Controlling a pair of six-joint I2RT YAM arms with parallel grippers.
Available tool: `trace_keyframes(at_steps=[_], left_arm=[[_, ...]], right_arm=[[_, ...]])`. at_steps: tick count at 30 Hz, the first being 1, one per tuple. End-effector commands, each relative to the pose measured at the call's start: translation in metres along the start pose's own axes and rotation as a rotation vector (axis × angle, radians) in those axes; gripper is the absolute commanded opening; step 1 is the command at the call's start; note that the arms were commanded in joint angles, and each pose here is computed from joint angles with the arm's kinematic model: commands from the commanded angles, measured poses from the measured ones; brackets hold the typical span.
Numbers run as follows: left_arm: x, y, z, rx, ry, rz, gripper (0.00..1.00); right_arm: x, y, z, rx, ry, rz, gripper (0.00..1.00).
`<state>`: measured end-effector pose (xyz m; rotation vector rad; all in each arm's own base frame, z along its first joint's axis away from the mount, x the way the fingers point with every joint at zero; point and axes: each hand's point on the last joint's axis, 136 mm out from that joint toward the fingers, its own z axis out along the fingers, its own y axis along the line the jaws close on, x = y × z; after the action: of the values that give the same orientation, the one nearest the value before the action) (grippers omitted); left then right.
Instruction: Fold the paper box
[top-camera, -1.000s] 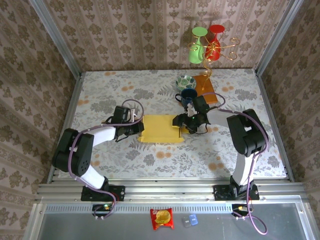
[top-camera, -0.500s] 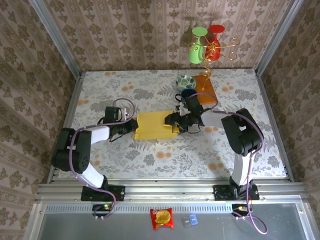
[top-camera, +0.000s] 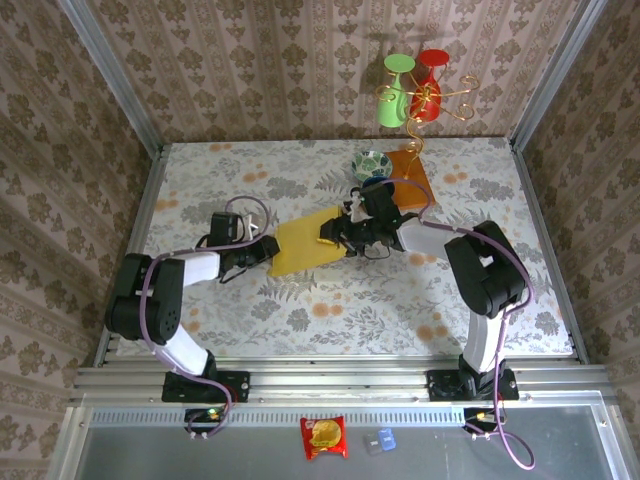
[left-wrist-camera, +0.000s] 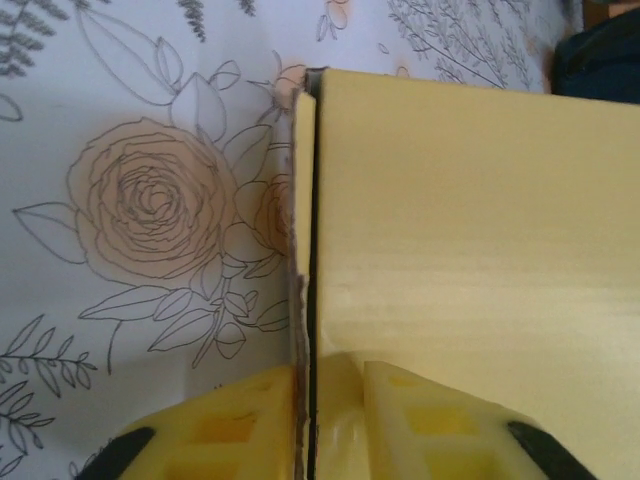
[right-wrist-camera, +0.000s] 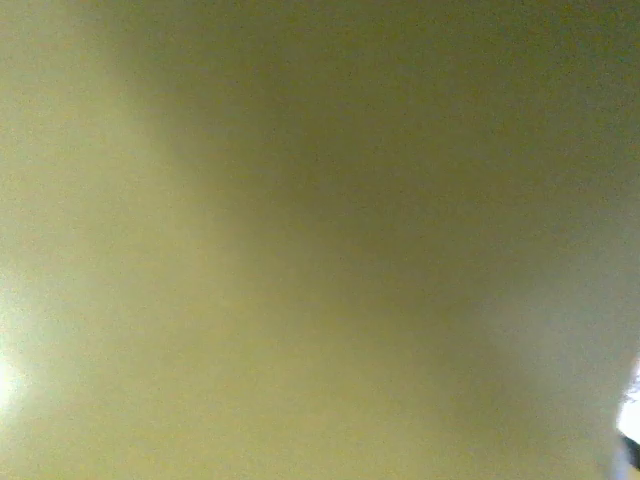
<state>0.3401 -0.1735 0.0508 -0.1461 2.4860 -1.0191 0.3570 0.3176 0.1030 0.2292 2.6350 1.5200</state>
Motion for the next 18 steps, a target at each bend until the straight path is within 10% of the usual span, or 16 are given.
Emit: trace_keyframes(at_steps=[1,7,13,18], left_arm=[[-0.008,-0.018,-0.016,0.013,-0.049,0.041,0.36],[-0.033,-0.051,-0.059,-0.038,-0.201,0.263,0.51],[-0.022,-0.122,-0.099,0.042,-0.314,0.782,0.52],[0.023,-0.146,-0.106,0.122,-0.178,1.141,0.57]], right_arm=[[-0.004,0.031,-0.012,-0.058,-0.030,0.052,0.42],[-0.001,0.034,-0.027,-0.066,-0.049,0.218,0.33],[0.010,0.021,-0.051,-0.057,-0.045,0.538,0.32],[0.032,0.006,-0.072,-0.047,-0.029,0.788,0.32]])
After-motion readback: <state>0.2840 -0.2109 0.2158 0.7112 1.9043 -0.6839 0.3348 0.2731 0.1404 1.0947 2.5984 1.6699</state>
